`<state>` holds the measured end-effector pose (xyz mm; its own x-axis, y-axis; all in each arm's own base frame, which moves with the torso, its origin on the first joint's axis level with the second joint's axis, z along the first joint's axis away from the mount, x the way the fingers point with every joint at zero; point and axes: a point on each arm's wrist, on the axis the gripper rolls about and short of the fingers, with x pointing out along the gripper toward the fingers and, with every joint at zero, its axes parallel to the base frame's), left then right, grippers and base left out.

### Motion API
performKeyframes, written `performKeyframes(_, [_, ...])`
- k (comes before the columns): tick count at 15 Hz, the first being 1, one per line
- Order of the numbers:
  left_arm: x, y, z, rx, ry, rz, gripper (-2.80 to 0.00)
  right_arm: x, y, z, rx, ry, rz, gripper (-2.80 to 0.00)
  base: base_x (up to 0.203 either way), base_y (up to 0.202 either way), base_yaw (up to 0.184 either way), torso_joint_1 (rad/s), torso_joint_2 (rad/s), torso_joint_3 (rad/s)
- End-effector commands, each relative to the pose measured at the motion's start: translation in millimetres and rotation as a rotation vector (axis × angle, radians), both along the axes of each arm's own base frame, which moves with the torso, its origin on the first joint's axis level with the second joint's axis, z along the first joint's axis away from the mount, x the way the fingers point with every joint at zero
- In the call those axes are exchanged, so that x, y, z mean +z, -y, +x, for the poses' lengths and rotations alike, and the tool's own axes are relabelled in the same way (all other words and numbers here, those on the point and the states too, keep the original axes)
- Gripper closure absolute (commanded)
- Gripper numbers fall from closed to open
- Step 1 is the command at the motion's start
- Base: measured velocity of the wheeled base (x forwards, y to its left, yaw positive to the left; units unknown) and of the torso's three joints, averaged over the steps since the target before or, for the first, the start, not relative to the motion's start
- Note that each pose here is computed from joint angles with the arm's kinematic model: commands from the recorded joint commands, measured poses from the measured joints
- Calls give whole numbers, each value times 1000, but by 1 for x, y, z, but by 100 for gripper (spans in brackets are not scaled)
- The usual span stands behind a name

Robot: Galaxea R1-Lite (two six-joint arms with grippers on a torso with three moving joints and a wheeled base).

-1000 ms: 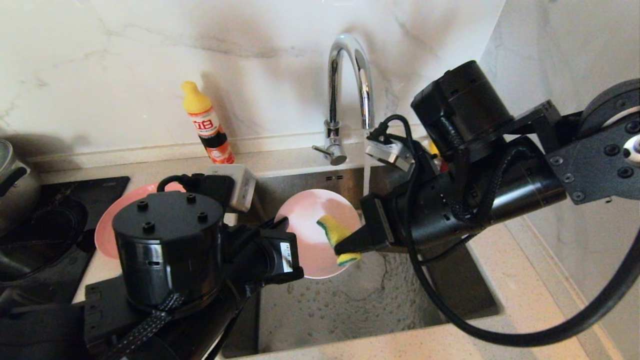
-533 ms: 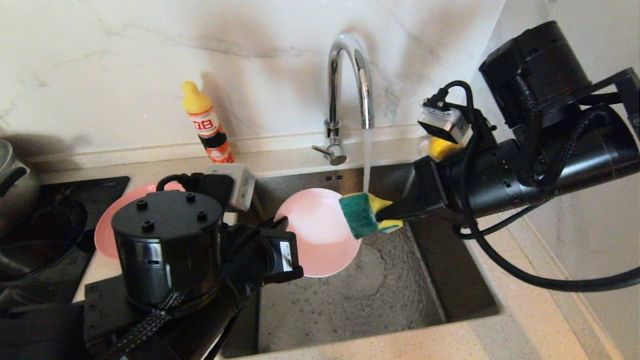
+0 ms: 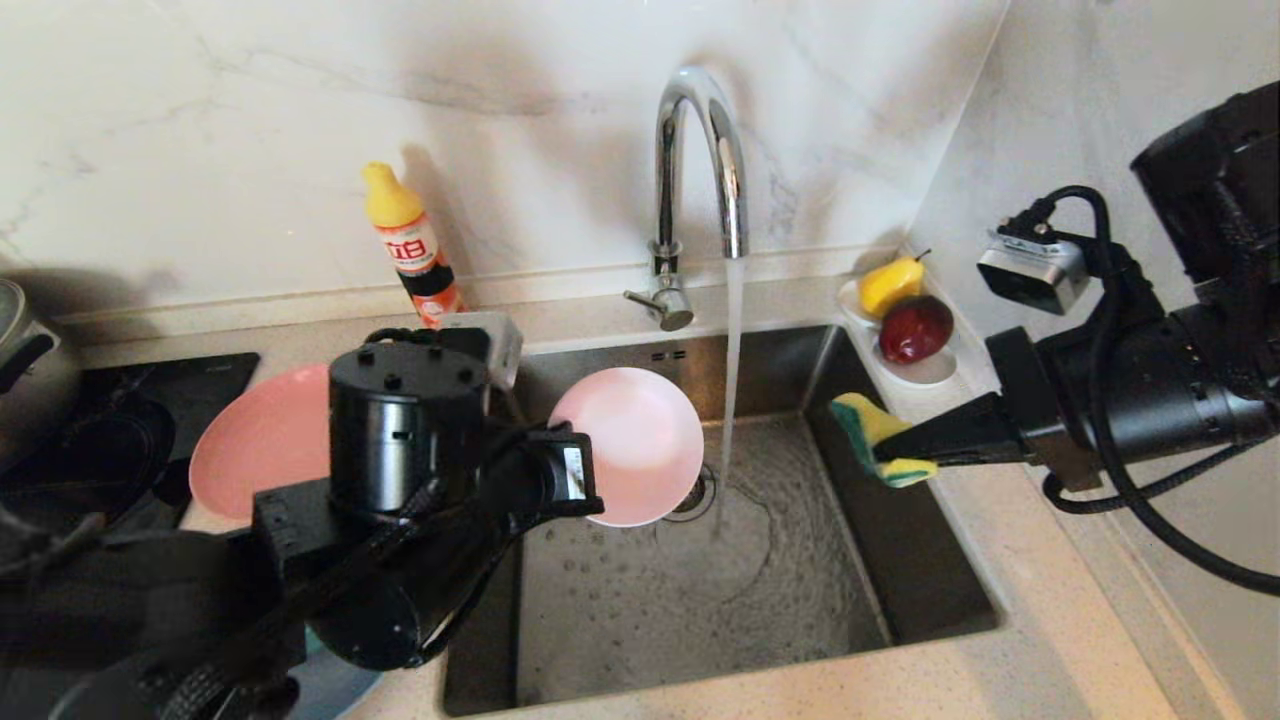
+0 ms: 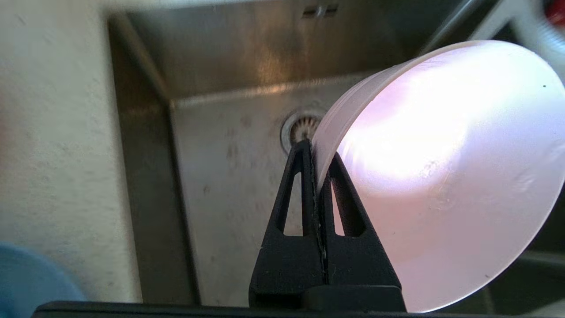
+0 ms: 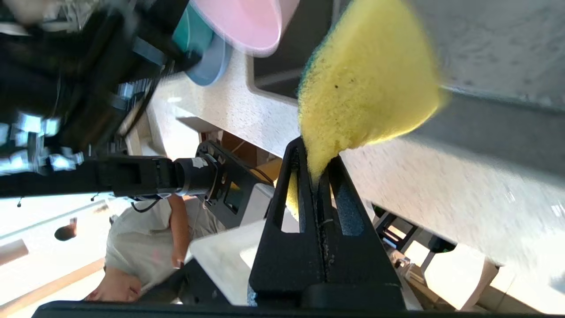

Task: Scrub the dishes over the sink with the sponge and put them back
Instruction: Rinse the bowl

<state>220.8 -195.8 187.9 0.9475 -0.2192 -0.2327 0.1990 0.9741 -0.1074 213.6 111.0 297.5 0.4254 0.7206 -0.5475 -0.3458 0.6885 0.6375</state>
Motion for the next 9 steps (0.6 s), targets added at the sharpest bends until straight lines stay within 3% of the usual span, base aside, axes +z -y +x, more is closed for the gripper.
performKeyframes(1, [-3, 7, 18, 7, -69, -1, 0, 7, 16, -21, -25, 29, 17, 0, 0, 0, 0, 0, 0, 0])
performKeyframes(4, [7, 17, 42, -28, -250, -100, 0, -2, 34, -41, -66, 22, 9, 0, 0, 0, 0, 0, 0, 0])
performKeyframes(6, [-3, 24, 60, -32, -356, -153, 0, -8, 41, -54, -80, 21, 8, 0, 0, 0, 0, 0, 0, 0])
performKeyframes(9, [-19, 40, 82, -22, -401, -190, 0, -7, 47, -65, -87, 39, 14, 0, 0, 0, 0, 0, 0, 0])
